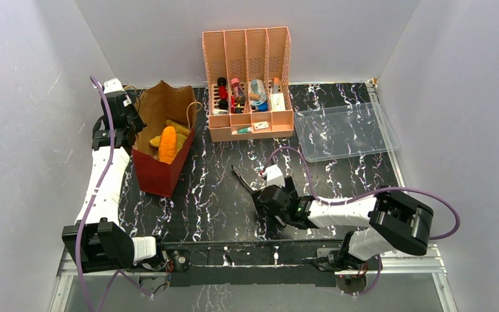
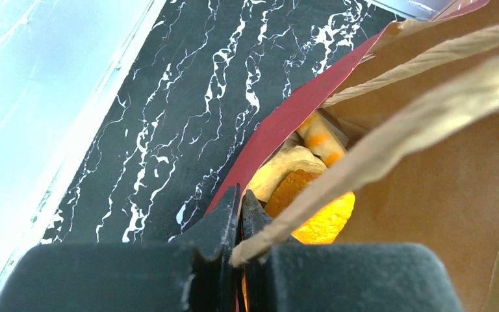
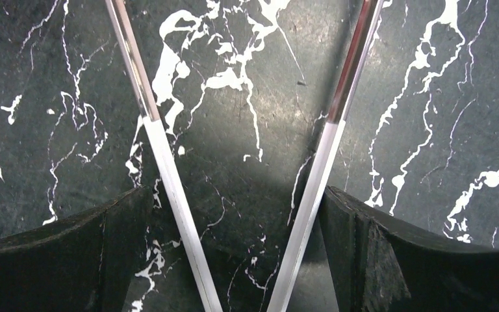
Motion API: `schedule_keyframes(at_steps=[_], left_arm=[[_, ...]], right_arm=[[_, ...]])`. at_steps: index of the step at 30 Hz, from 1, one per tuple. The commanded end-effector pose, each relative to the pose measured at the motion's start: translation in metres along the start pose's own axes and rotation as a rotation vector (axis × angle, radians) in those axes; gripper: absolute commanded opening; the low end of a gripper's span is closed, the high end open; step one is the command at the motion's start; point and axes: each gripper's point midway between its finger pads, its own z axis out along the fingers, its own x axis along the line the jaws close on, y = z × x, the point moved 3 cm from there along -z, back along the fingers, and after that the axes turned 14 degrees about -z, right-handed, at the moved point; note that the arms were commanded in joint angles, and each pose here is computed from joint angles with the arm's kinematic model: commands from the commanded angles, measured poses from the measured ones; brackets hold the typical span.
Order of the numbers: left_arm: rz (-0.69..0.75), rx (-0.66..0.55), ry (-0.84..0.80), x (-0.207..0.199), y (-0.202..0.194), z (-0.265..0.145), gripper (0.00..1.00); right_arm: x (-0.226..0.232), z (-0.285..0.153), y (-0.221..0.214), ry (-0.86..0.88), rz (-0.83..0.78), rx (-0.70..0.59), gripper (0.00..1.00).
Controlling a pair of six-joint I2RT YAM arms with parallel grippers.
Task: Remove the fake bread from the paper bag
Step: Adjust the paper bag at the center of the board.
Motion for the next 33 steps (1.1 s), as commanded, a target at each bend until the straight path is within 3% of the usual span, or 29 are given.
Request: schedule_keyframes(at_steps=[1, 4, 13, 22, 33], left_arm=[[-0.021, -0.117, -0.044, -0.006, 0.026, -0.012, 0.0], [-0.02, -0.13, -0.061, -0.007, 0.027, -0.011, 0.0], [-0.012, -0.215, -0.107, -0.014, 0.042, -0.016, 0.0], [-0.001, -0.309, -0.179, -0.024, 0.059, -0.024, 0.0], [0.009, -0.327, -0.284, -0.026, 0.032, -0.031, 0.0]], right_arm=[[0.002, 0.008, 0.018, -0.036, 0.033, -0.061, 0.98], [0.005, 0.015, 0.013, -0.044, 0.027, -0.049, 0.93], [0.01, 0.02, 0.012, -0.036, 0.044, -0.041, 0.56], [0.012, 0.002, 0.026, 0.024, 0.11, -0.087, 0.52], [0.012, -0.024, 0.046, 0.096, 0.169, -0.142, 0.44]])
